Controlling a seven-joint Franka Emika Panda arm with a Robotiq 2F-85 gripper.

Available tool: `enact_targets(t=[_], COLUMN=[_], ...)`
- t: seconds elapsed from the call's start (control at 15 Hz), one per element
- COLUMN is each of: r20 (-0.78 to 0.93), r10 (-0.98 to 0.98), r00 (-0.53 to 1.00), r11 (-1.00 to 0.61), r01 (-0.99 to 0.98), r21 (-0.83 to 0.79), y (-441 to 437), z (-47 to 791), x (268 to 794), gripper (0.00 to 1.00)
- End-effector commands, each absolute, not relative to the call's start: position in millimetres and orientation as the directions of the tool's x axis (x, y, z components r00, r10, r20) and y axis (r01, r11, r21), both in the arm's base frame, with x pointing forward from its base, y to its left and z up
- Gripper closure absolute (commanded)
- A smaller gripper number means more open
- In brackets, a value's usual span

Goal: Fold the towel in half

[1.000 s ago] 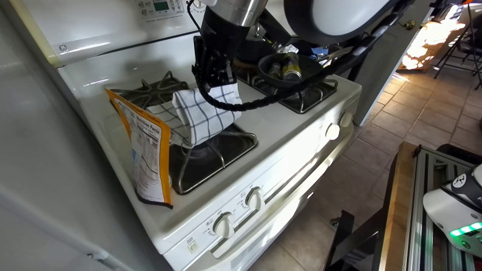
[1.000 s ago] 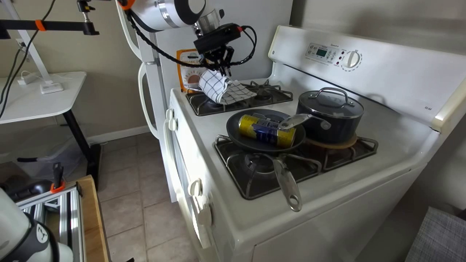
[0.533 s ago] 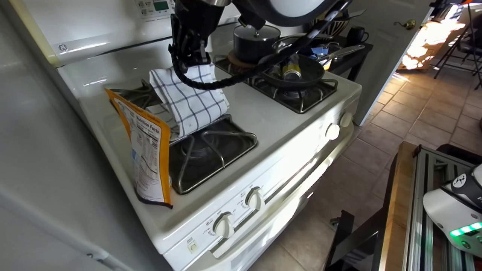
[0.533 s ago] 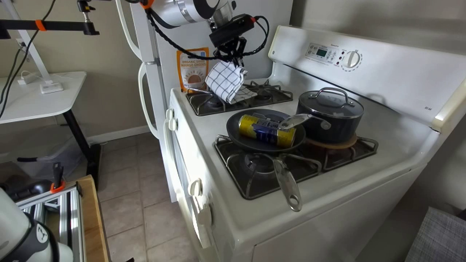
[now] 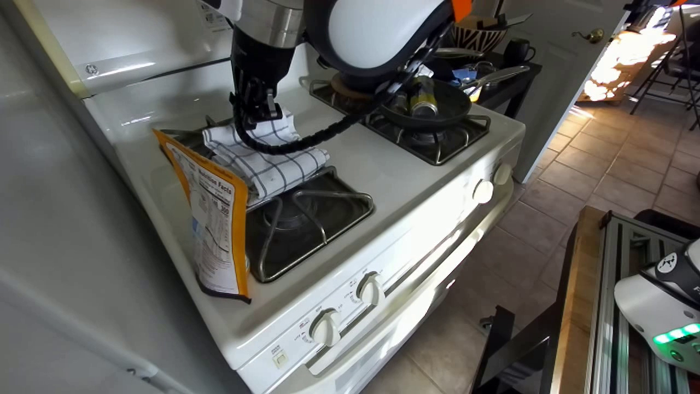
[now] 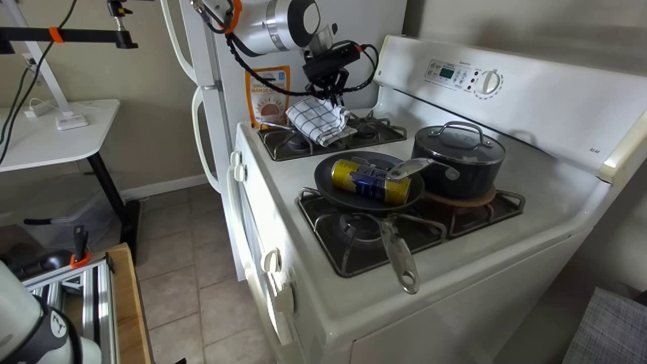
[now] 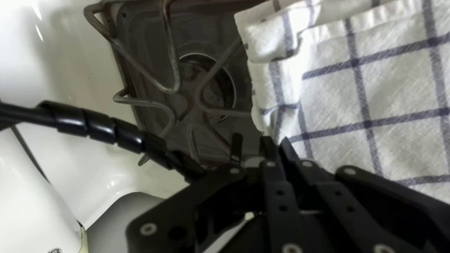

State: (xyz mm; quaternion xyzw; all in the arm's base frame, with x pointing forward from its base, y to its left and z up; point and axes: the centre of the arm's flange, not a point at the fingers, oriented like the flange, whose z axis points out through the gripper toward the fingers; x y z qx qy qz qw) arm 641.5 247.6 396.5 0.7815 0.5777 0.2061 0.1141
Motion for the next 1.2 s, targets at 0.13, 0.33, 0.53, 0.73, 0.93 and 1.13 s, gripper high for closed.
enact_targets(t=[0.13, 0.33, 0.53, 0.73, 0.93, 1.13], r20=[0.172, 0.168, 0.186, 0.221, 0.259, 0.227], r10=[0.944, 0.94, 0.936, 0.927, 0.918, 0.942], r00=[0.28, 0.299, 0.298, 0.302, 0.299, 0.248], r11=[-0.327, -0.341, -0.348, -0.369, -0.384, -0.31], r01=[0.851, 0.86, 0.856, 0.84, 0.829, 0.902], r21=[0.412, 0.379, 0.382, 0.399, 0.406, 0.3], y=[257, 260, 262, 261, 262, 259], z=[369, 353, 356, 391, 438, 465], x=[663, 670, 669, 656, 626, 582], gripper=[1.0, 0.75, 0.6, 0.34, 0.11, 0.0])
